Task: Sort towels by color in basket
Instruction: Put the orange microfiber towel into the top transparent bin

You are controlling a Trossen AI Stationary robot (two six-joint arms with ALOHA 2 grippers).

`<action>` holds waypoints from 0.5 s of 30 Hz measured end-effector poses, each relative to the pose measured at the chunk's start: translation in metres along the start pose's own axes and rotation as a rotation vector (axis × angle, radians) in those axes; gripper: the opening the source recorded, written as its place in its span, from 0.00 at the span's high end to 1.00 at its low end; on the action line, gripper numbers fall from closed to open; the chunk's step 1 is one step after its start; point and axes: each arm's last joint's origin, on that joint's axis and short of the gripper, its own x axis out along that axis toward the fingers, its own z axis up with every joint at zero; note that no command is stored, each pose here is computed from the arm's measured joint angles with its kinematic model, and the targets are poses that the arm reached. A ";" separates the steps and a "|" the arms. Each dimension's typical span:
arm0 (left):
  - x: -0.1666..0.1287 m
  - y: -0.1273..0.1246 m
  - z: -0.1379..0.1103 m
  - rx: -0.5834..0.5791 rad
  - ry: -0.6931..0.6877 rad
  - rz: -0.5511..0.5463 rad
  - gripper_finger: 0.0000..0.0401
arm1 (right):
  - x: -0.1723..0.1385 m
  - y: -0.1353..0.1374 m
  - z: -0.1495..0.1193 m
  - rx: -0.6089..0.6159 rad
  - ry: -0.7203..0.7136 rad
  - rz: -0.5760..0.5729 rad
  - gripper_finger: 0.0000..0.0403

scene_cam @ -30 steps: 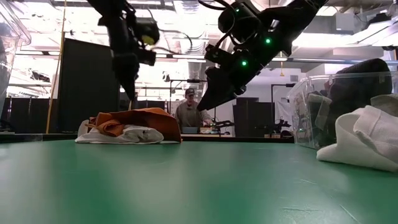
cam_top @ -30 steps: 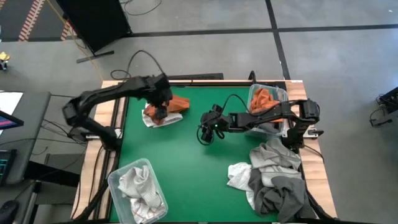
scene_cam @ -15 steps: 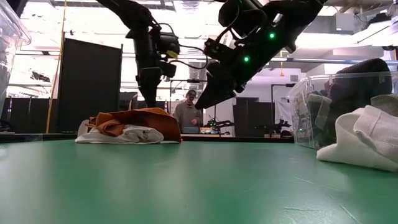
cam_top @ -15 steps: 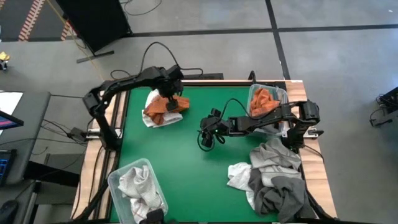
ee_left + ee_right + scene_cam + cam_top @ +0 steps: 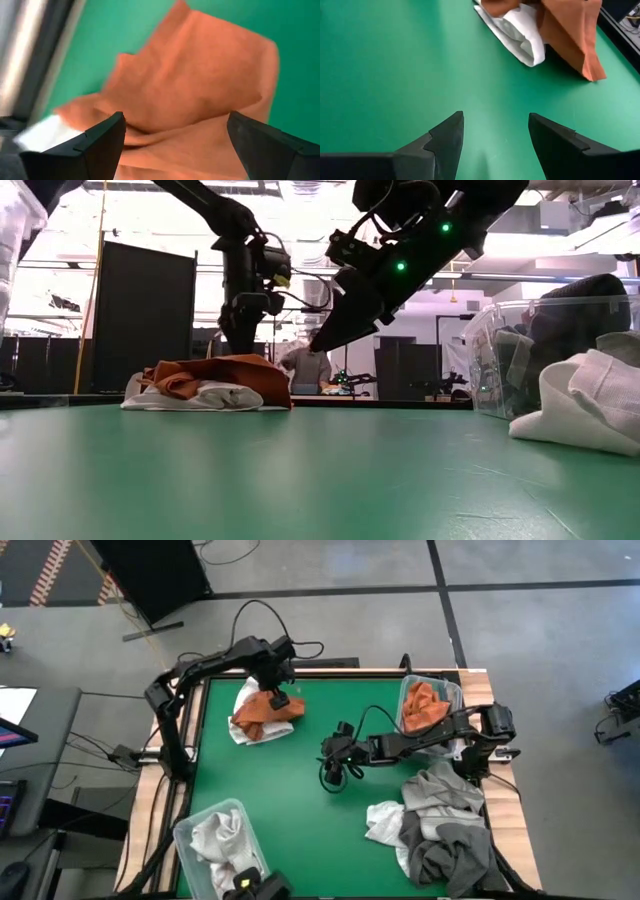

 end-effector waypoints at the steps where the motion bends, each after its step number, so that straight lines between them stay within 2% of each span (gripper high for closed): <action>1: 0.006 0.001 0.000 -0.017 0.008 -0.035 0.17 | 0.000 0.000 0.000 0.001 -0.003 0.001 0.38; 3: 0.018 0.003 -0.001 -0.039 0.057 -0.061 0.17 | -0.001 0.002 0.001 0.001 -0.007 0.004 0.38; 4: 0.022 0.004 -0.001 -0.037 0.081 -0.026 0.17 | -0.001 0.002 0.001 0.002 -0.011 0.005 0.38; 6: 0.021 0.003 0.001 -0.034 0.077 0.013 0.17 | -0.001 0.002 0.001 0.003 -0.013 0.006 0.38; 10: 0.017 0.003 0.001 0.001 0.076 0.010 0.17 | -0.001 0.002 0.001 0.004 -0.010 0.005 0.38; 15: 0.017 0.002 -0.001 0.023 0.082 -0.003 0.24 | -0.001 0.002 0.001 0.008 -0.011 0.005 0.38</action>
